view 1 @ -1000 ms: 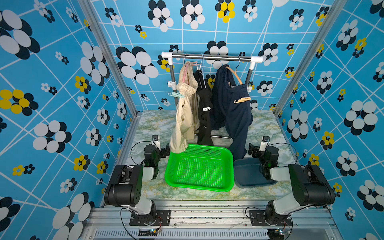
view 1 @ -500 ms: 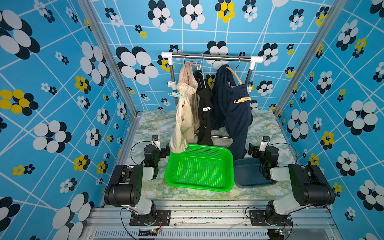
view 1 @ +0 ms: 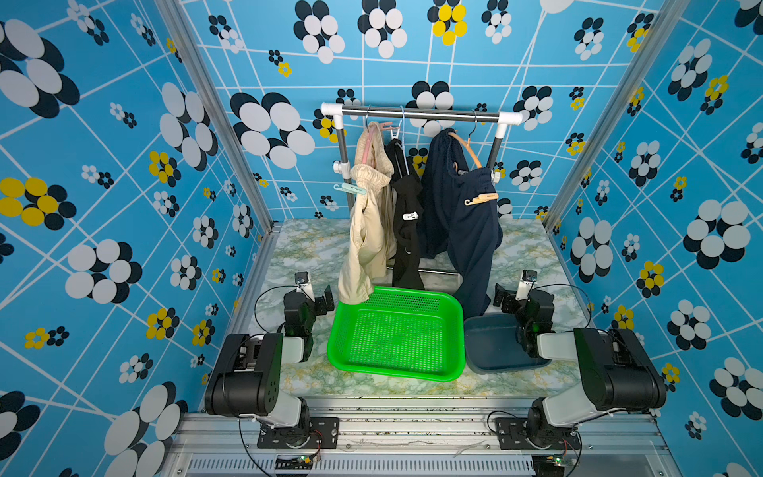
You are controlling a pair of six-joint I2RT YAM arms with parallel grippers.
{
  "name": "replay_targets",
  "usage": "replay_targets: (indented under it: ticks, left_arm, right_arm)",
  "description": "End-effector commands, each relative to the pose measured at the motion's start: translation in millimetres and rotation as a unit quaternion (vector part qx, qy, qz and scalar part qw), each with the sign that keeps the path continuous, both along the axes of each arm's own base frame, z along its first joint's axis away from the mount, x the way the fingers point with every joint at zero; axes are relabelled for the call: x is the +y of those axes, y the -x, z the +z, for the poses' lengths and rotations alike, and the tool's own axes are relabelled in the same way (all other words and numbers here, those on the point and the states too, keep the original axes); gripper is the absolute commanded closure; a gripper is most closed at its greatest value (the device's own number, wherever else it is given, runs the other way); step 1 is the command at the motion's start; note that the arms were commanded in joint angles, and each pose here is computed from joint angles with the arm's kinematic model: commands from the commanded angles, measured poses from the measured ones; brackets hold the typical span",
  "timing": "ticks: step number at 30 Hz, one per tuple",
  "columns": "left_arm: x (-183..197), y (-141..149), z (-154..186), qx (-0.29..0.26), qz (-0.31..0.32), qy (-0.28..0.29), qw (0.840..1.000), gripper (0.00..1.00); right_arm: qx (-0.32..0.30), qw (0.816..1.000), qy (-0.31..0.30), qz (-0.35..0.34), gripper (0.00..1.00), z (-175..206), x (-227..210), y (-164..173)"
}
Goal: Remove the clothespins securing shorts to the hanger
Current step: Pick up the hanger from the clothesline.
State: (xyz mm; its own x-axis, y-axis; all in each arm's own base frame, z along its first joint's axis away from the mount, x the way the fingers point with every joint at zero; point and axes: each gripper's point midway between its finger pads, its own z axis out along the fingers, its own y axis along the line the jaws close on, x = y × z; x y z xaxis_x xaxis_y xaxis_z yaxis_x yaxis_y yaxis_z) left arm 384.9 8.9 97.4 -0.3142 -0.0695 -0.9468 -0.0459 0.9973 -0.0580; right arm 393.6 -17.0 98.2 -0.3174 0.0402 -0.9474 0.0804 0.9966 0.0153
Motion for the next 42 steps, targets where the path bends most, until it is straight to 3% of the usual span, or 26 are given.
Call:
replay_targets:
  ticks: [1,8,14,22,31,42]
  left_arm:
    - [12,4,20,-0.028,0.032,0.005,0.999,0.01]
    - [39,15,82,-0.043,0.122,0.037,0.991,0.01]
    - [36,22,145,-0.05,0.128,0.089,0.986,0.01]
    - [-17,30,229,-0.053,0.005,0.138,0.989,0.01]
    - [-106,42,304,-0.044,-0.083,0.029,0.995,0.01]
    - [-154,3,314,0.014,-0.126,0.025,0.992,0.01]
  right_arm:
    - [-0.015,1.0,-0.001,-0.02,0.01,13,-5,6]
    - [-0.015,0.998,0.001,-0.066,0.01,42,-21,18]
    - [0.001,0.991,-0.021,-0.132,0.01,65,-38,37]
    - [0.023,0.982,-0.048,-0.18,0.01,89,-49,66]
    - [0.043,0.975,-0.072,-0.205,0.02,97,-52,87]
    - [0.048,0.976,-0.088,-0.192,0.12,104,-46,86]
